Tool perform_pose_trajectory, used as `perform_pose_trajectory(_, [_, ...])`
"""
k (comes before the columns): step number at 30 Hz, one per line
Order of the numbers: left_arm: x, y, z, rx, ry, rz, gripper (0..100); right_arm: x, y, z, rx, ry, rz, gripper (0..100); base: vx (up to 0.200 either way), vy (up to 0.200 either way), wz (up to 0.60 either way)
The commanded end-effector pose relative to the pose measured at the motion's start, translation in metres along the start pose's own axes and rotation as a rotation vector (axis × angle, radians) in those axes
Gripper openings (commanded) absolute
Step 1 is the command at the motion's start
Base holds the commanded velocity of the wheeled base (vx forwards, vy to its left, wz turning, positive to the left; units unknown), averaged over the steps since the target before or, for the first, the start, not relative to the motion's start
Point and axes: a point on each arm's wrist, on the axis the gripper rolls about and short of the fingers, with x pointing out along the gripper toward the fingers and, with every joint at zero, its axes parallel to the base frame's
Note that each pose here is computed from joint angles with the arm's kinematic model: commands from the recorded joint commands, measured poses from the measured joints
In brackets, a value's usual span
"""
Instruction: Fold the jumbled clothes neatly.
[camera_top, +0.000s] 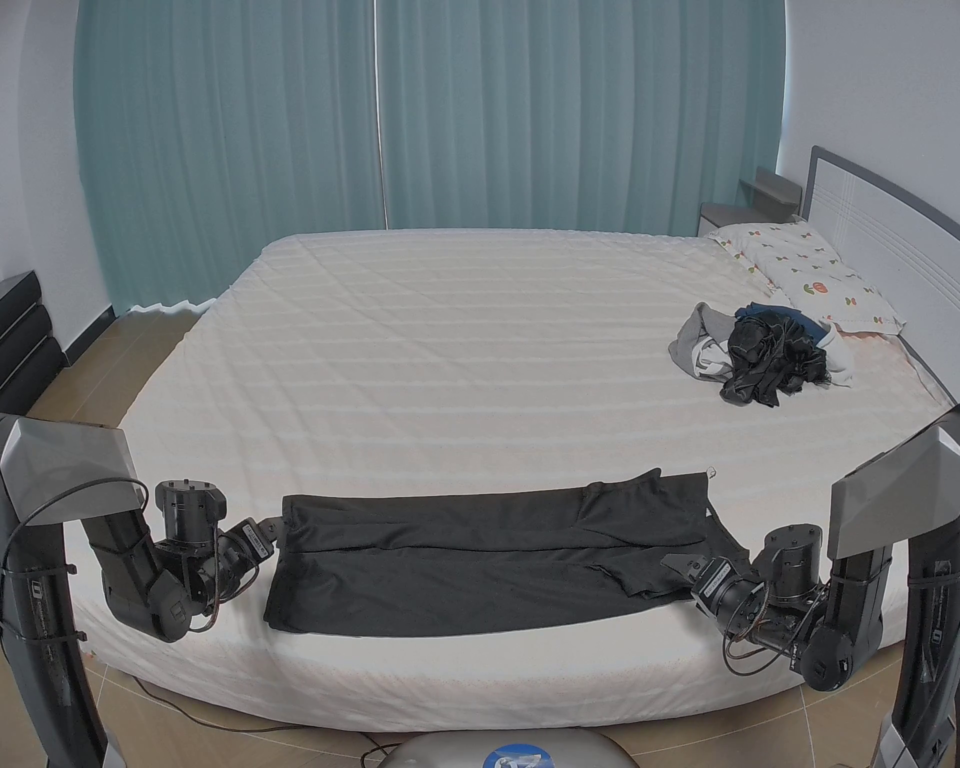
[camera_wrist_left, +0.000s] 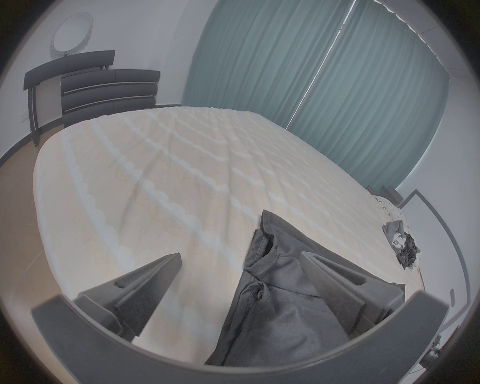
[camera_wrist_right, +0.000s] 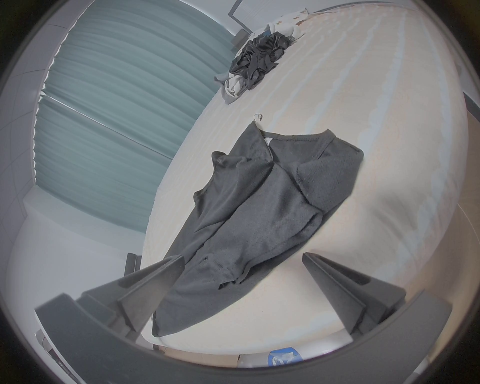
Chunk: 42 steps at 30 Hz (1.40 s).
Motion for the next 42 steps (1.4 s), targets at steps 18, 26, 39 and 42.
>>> perform_pose_trajectory(18, [-0.01, -0.003, -0.01, 0.075, -0.114, 0.022, 100, -0.004, 0.001, 0.017, 0.028, -0.042, 0.024, 100, 0.0, 0.0, 0.0])
perform_pose_trajectory(26, [-0.009, -0.009, -0.015, 0.095, -0.099, -0.005, 100, -0.004, 0.0, 0.016, 0.028, -0.039, 0.019, 100, 0.0, 0.0, 0.0])
perform_pose_trajectory(39, [-0.006, -0.031, -0.027, 0.159, -0.165, 0.009, 100, -0.004, 0.002, 0.01, 0.017, -0.019, 0.022, 100, 0.031, -0.031, 0.0])
perform_pose_trajectory(42, [-0.007, -0.03, -0.027, 0.154, -0.165, 0.011, 100, -0.006, 0.002, 0.01, 0.016, -0.018, 0.02, 100, 0.2, -0.2, 0.0])
